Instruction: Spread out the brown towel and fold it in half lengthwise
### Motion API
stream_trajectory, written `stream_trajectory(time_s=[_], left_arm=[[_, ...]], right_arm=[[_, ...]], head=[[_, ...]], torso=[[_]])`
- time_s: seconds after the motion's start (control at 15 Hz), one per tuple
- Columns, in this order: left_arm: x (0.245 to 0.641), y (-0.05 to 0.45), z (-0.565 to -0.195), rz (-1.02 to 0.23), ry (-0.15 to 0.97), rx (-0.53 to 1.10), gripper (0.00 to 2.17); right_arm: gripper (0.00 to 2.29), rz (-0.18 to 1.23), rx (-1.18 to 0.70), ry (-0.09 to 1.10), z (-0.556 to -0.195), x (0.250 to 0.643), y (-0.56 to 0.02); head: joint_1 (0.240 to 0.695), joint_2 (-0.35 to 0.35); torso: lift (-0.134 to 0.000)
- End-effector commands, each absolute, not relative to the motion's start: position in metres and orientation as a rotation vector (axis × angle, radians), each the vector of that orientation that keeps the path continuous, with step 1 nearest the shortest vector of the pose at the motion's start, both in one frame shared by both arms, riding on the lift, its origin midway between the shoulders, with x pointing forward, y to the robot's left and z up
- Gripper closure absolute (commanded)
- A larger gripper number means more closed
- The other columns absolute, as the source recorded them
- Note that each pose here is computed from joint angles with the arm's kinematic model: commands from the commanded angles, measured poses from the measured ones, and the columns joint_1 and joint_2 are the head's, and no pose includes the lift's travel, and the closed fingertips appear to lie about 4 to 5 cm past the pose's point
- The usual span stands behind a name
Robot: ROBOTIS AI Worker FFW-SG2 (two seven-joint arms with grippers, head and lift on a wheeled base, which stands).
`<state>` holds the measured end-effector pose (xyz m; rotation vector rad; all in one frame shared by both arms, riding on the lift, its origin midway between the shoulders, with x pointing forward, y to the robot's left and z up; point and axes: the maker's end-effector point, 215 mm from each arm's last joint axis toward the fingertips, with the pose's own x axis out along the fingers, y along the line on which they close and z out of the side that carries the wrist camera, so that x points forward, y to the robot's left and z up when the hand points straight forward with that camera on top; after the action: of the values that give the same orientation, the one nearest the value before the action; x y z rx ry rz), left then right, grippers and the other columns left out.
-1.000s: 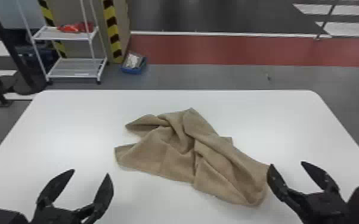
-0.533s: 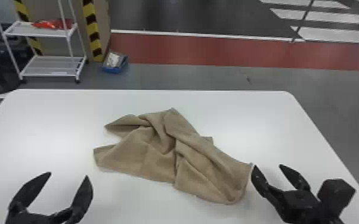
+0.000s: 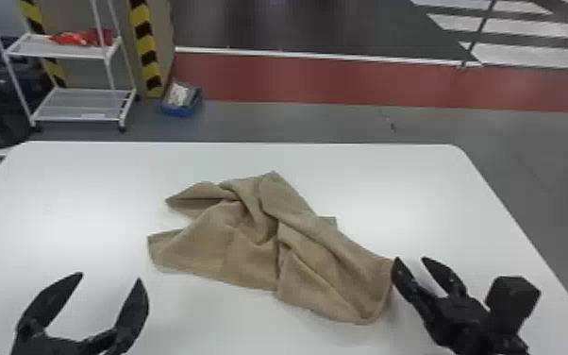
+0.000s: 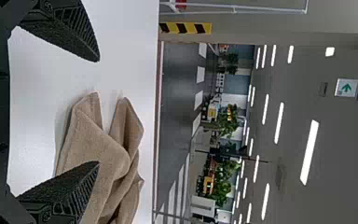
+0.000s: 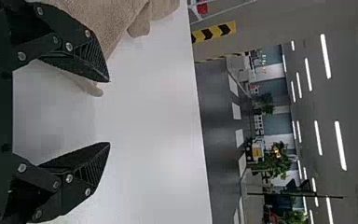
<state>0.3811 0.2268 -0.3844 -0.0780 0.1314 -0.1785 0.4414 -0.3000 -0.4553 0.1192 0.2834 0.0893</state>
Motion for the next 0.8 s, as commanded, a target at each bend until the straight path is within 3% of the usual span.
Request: stream_trajectory(time_s=[0.0, 0.13, 0.27, 0.47, 0.53, 0.73], left_arm=[[0.381, 0.226, -0.386, -0.178, 0.134, -0.081, 0.10], [0.381, 0.226, -0.384, -0.178, 0.131, -0.082, 0.10], [0.381, 0.226, -0.384, -0.178, 0.131, -0.080, 0.10], [0.381, 0.226, -0.383, -0.179, 0.130, -0.080, 0.10], [0.381, 0.225, -0.382, -0.180, 0.128, -0.080, 0.10], [0.380, 0.225, -0.382, -0.180, 0.128, -0.080, 0.10]], right_arm=[[0.62, 0.102, 0.120, 0.288, -0.457, 0.442, -0.293], [0.62, 0.106, 0.123, 0.297, -0.459, 0.442, -0.290], [1.05, 0.108, 0.126, 0.308, -0.461, 0.442, -0.290], [1.09, 0.109, 0.131, 0.320, -0.464, 0.442, -0.291], [1.41, 0.114, 0.137, 0.310, -0.460, 0.441, -0.290], [1.42, 0.166, 0.176, 0.180, -0.405, 0.437, -0.285]], head=[[0.695, -0.102], [0.695, -0.095], [0.695, -0.090], [0.695, -0.087], [0.695, -0.087], [0.695, -0.086]], torso=[[-0.124], [-0.124], [-0.124], [-0.124], [-0.124], [-0.124]])
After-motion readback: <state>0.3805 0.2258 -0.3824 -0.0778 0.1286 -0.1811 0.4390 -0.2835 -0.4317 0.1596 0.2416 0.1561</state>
